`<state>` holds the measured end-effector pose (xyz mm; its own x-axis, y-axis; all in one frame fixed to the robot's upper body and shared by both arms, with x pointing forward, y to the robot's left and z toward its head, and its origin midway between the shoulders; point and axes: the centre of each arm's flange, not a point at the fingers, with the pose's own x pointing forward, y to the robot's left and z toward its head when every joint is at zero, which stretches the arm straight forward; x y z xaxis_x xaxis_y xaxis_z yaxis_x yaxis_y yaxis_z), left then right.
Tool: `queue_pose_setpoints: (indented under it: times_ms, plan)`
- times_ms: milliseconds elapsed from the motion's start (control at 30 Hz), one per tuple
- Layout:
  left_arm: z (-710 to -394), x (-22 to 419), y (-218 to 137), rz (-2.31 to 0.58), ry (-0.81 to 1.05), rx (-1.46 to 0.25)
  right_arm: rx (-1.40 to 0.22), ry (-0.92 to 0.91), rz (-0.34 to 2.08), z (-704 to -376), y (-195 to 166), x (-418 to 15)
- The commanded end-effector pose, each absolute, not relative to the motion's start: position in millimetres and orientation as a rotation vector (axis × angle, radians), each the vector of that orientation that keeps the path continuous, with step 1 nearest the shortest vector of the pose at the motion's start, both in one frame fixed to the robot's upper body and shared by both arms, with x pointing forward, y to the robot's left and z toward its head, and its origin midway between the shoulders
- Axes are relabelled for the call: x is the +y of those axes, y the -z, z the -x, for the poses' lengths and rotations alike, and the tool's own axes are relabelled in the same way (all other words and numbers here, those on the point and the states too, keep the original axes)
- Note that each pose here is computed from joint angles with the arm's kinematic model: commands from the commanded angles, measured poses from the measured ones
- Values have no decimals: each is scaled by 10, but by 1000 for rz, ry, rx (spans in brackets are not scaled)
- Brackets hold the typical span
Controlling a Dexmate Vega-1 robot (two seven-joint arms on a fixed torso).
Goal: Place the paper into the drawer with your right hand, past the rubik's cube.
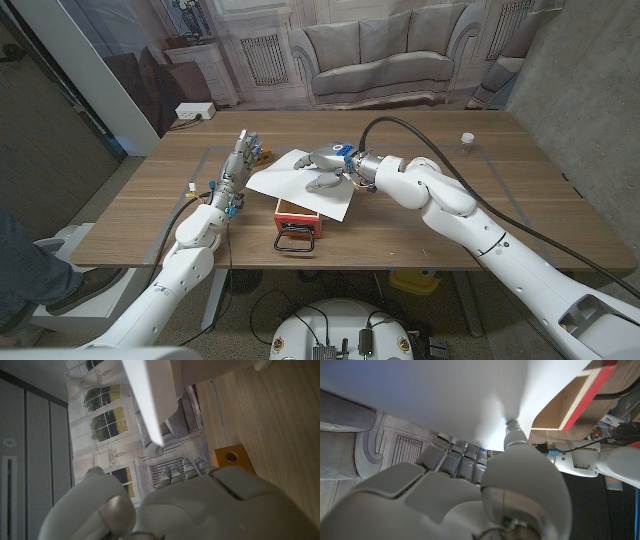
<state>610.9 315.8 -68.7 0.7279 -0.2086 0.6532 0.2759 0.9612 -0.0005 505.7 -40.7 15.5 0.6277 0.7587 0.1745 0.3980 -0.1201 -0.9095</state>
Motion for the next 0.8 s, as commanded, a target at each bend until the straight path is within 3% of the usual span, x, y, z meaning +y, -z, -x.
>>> queue_pose_setpoints:
  times_ms: [33, 800]
  plan:
    - [-6111, 3146, 683, 99, 264, -707, -913, -414, 1733, -5157, -88, -441]
    - [-6153, 3101, 680, 103, 273, -703, -879, -421, 1743, -5140, -40, -496]
